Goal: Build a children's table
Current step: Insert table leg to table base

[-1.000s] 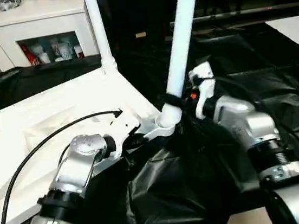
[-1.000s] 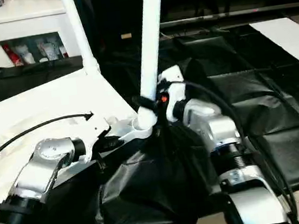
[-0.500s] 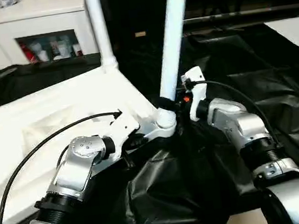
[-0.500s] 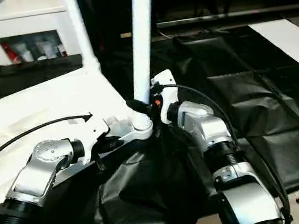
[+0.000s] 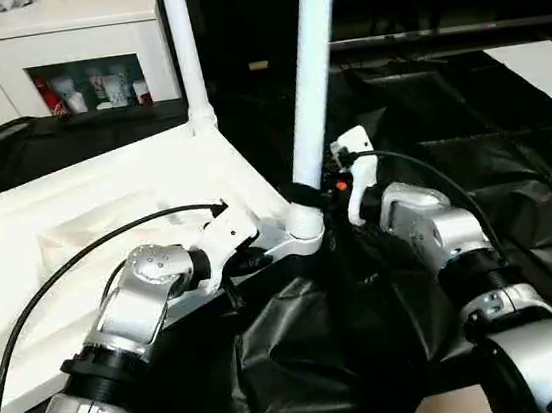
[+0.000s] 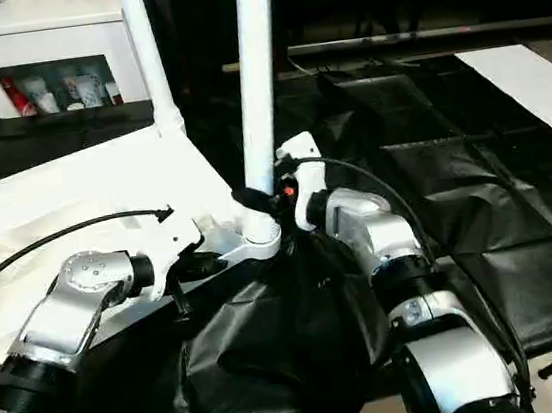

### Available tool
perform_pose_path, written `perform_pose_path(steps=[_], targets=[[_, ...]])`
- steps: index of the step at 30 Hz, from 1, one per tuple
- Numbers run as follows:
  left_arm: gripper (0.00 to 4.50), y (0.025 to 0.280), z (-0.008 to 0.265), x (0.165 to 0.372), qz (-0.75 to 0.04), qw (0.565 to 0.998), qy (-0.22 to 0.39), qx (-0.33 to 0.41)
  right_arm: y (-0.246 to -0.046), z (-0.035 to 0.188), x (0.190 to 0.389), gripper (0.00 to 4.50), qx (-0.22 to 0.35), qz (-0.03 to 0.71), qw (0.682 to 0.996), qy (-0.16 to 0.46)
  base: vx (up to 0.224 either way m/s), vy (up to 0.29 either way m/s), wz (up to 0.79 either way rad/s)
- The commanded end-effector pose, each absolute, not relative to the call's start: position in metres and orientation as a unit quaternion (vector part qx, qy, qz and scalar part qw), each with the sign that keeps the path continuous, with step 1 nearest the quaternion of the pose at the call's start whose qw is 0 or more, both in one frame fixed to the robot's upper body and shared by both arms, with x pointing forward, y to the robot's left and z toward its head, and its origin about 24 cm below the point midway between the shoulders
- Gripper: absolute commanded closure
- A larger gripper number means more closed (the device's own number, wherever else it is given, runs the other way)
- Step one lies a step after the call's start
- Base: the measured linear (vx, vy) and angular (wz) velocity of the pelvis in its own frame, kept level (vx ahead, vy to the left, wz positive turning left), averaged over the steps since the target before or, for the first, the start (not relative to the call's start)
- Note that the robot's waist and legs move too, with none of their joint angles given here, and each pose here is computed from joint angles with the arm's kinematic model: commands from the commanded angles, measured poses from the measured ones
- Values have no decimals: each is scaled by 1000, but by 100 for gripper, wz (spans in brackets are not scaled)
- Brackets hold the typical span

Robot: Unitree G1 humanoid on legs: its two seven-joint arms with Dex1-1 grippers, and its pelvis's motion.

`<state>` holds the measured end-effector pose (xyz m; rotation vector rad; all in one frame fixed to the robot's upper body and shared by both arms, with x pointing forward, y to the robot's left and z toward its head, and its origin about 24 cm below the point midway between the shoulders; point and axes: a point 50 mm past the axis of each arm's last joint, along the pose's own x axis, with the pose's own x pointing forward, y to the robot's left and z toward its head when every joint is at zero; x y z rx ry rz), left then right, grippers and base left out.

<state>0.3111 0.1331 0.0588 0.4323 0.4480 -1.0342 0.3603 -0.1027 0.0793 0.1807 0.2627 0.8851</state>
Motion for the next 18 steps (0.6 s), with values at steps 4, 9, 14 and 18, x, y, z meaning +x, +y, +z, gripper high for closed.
perform_pose_path(steps=[4, 9, 14, 18], targets=[[450, 130, 57, 312, -498, 814, 215, 208, -121, 60, 354, 260, 101, 401, 897, 156, 0, 0, 0], [450, 130, 59, 315, -494, 818, 212, 206, -127, 51, 349, 260, 140, 378, 904, 141, 0, 0, 0], [450, 130, 60, 318, -491, 820, 210, 206, -127, 42, 340, 260, 150, 375, 906, 127, 0, 0, 0], [450, 131, 62, 320, -492, 819, 210, 209, -124, 33, 330, 260, 115, 388, 905, 129, 0, 0, 0]])
